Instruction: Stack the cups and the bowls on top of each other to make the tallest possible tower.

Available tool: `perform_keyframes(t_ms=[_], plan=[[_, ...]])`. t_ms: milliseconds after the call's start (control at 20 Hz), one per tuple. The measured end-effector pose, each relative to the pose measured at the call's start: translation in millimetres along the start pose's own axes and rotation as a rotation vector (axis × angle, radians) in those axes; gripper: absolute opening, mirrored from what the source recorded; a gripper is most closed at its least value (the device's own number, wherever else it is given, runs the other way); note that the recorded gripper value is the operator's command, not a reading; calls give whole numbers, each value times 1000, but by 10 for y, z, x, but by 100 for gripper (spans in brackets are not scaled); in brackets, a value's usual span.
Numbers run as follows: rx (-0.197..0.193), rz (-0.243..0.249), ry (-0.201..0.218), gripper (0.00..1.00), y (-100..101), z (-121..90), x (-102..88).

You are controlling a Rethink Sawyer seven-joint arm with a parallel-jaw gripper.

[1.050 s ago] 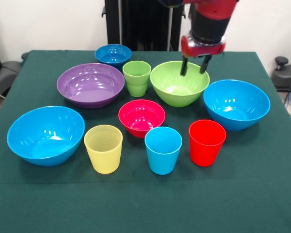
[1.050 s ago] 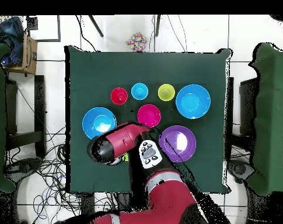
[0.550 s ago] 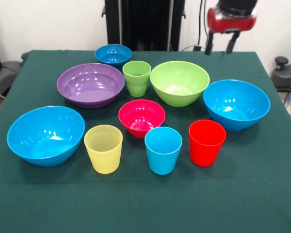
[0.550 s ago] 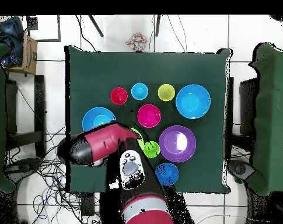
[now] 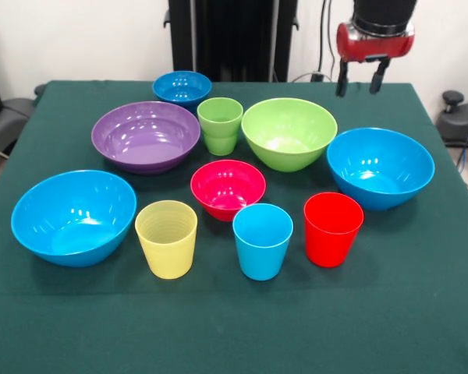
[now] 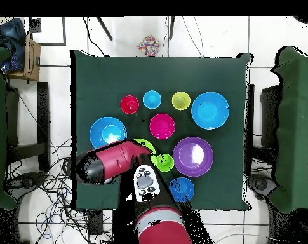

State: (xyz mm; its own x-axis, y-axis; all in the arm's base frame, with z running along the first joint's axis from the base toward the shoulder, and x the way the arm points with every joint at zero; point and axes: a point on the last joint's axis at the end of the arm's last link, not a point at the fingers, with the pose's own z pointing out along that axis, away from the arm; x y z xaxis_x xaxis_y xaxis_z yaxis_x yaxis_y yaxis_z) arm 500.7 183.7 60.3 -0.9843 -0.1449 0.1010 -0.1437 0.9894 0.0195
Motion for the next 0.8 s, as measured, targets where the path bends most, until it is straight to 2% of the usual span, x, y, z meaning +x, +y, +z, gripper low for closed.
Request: perform_keyframes(t_ms=[300, 800], plan=[[6, 19, 32, 100, -36, 80, 171], [43, 52, 51, 100, -95, 64, 309]])
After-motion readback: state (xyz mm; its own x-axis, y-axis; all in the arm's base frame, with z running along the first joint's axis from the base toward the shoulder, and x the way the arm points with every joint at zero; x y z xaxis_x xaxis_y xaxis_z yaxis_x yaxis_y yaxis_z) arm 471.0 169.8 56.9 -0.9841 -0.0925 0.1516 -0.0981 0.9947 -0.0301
